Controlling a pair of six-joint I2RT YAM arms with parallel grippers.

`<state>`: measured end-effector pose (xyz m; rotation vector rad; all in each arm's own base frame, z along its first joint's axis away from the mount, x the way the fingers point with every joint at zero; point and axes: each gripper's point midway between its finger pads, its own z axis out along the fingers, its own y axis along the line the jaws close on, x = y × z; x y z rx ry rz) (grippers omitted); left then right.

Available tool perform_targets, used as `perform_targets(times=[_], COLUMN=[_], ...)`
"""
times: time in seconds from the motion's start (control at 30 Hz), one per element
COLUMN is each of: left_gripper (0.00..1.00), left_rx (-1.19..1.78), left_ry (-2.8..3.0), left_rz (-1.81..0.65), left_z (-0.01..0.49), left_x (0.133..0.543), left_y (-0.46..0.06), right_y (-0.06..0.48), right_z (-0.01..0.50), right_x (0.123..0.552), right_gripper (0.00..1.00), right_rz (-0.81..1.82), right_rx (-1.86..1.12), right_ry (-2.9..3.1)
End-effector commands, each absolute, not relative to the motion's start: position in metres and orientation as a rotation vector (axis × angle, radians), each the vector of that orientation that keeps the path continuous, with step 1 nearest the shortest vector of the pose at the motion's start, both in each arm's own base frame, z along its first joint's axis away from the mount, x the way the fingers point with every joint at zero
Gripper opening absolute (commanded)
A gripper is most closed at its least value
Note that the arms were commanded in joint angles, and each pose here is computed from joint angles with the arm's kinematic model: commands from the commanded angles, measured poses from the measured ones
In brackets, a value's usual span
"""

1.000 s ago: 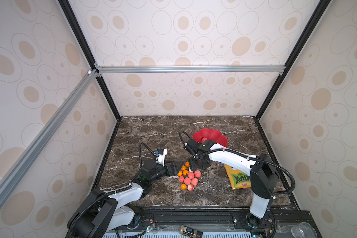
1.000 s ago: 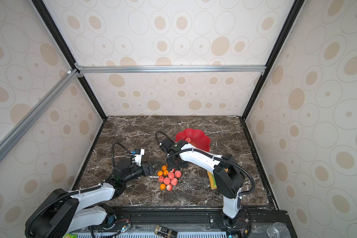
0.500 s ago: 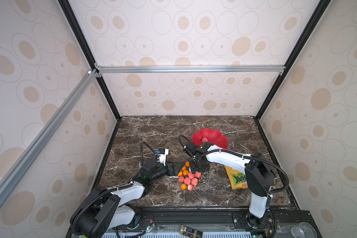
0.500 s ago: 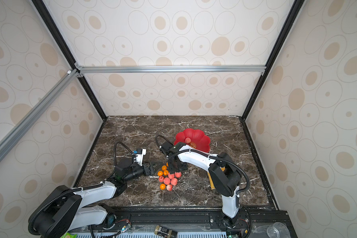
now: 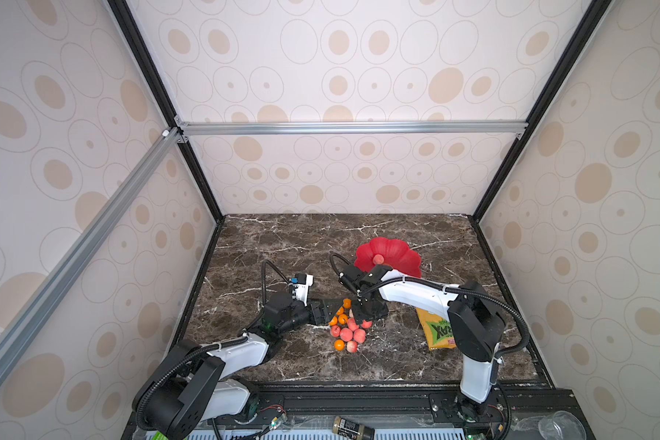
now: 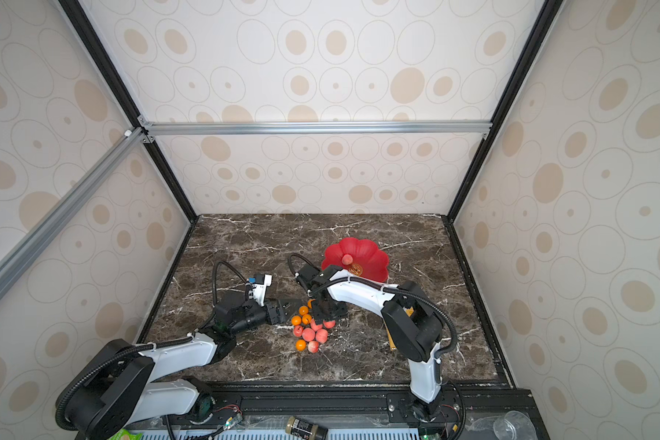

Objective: Arrange fruit in a fruit bowl
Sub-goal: Pick up the fruit from the center of the table.

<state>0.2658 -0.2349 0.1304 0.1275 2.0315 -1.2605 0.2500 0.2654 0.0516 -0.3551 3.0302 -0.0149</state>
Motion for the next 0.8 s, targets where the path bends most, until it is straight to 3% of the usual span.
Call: perform_targets(times=[0.0,0.77], left_gripper=[0.98,0.98], left_rx=[0.165,0.169], left_ry=[1.974,1.981], left_rz=[-1.272,-1.276], left_z=[0.148,0.146], left_x=[0.274,0.273], left_y=[-0.24,-0.242], right_y=[0.261,0.264], right_z=[0.04,0.021], right_x=[0.243,0.244], right_gripper=[0.59,0.56], right_rz=[-0.06,-0.083], right_rx=[-0.37,-0.387], right_ry=[3.068,3.093])
